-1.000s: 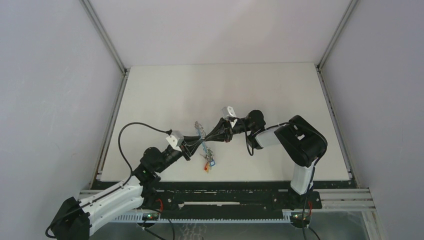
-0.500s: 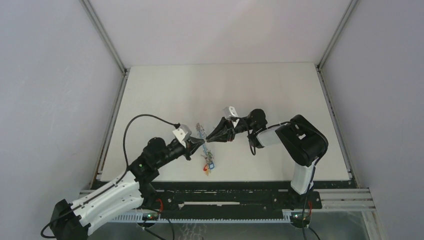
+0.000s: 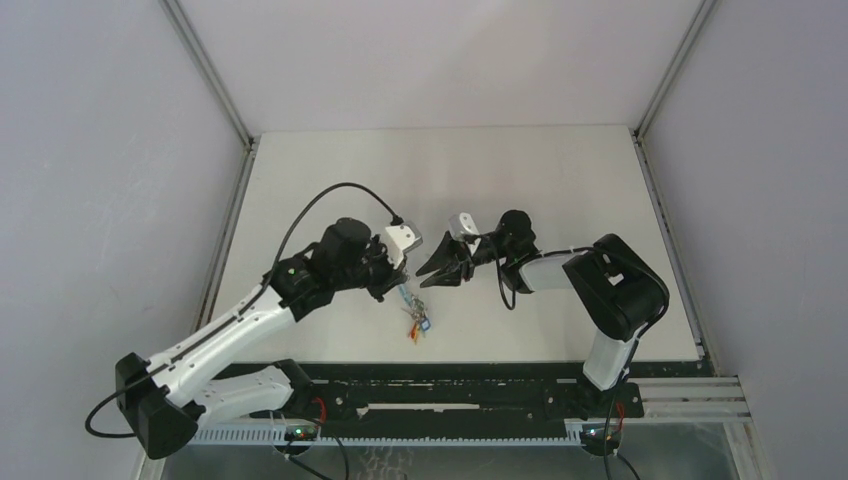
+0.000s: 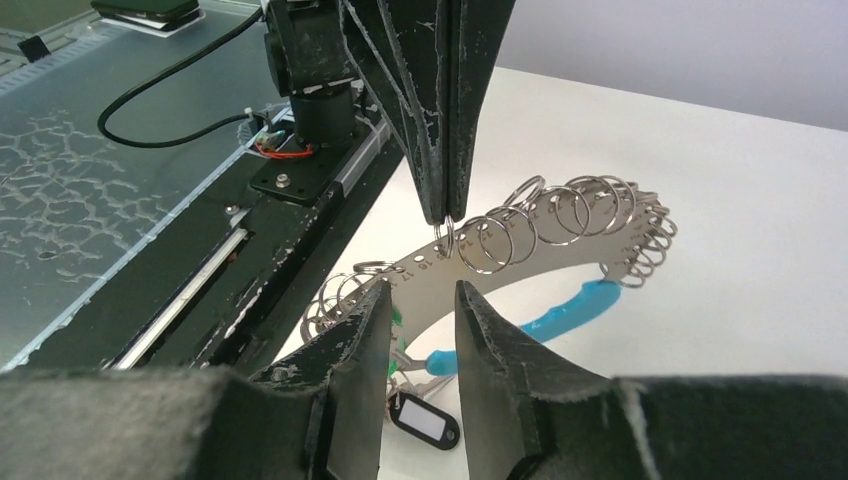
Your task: Put the keys on the keyring
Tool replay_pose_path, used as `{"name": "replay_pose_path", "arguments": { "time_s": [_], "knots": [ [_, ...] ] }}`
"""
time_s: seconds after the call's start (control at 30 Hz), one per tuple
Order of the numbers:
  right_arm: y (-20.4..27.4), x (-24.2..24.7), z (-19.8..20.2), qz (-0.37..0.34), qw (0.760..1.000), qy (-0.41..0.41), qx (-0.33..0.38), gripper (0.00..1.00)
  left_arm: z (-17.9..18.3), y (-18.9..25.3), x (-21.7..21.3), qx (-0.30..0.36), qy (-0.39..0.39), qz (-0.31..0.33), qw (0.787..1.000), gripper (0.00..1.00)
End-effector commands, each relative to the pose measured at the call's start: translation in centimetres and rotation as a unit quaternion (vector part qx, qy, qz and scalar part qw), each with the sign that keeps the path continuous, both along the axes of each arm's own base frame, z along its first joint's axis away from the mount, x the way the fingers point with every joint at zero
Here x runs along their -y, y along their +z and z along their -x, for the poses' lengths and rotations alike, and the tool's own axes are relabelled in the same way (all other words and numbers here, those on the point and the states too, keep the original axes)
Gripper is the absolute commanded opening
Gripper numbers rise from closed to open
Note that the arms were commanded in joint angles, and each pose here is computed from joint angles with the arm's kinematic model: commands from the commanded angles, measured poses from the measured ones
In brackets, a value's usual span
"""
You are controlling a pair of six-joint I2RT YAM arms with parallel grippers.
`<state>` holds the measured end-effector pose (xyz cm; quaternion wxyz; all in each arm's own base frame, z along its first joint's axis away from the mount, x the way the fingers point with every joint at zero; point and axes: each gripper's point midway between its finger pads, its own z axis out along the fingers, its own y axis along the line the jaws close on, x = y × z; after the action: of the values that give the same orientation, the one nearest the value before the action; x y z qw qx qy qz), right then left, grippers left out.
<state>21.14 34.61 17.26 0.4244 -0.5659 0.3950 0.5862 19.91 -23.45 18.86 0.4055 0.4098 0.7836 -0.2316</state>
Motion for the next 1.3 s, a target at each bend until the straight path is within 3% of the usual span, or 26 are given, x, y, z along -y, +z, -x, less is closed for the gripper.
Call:
{"name": "replay_pose_path", "arguments": {
  "time_s": [0.0,0.27,0.77,1.27],
  "knots": [
    [1.3,-0.3,-0.1,-0.016,0.999,-0.001,0.034,0.3,0.6,2.0,0.1,0.006,-0.056,-0.041,0.998,0.0],
    [2.0,-1.5,-0.1,-0.044,0.999,-0.008,0.03,0.28,0.9,1.8,0.8,-0.014,-0.099,-0.069,0.993,0.0],
    [0.3,-2.9,1.3,-0.013,0.998,0.056,0.01,0.27,0.5,1.8,1.4,-0.012,-0.109,-0.077,0.991,0.0],
    [-0.2,-3.1,1.3,-0.005,0.998,0.065,0.001,0.1,0.6,1.7,1.9,-0.018,-0.121,-0.074,0.99,0.0]
  ]
}}
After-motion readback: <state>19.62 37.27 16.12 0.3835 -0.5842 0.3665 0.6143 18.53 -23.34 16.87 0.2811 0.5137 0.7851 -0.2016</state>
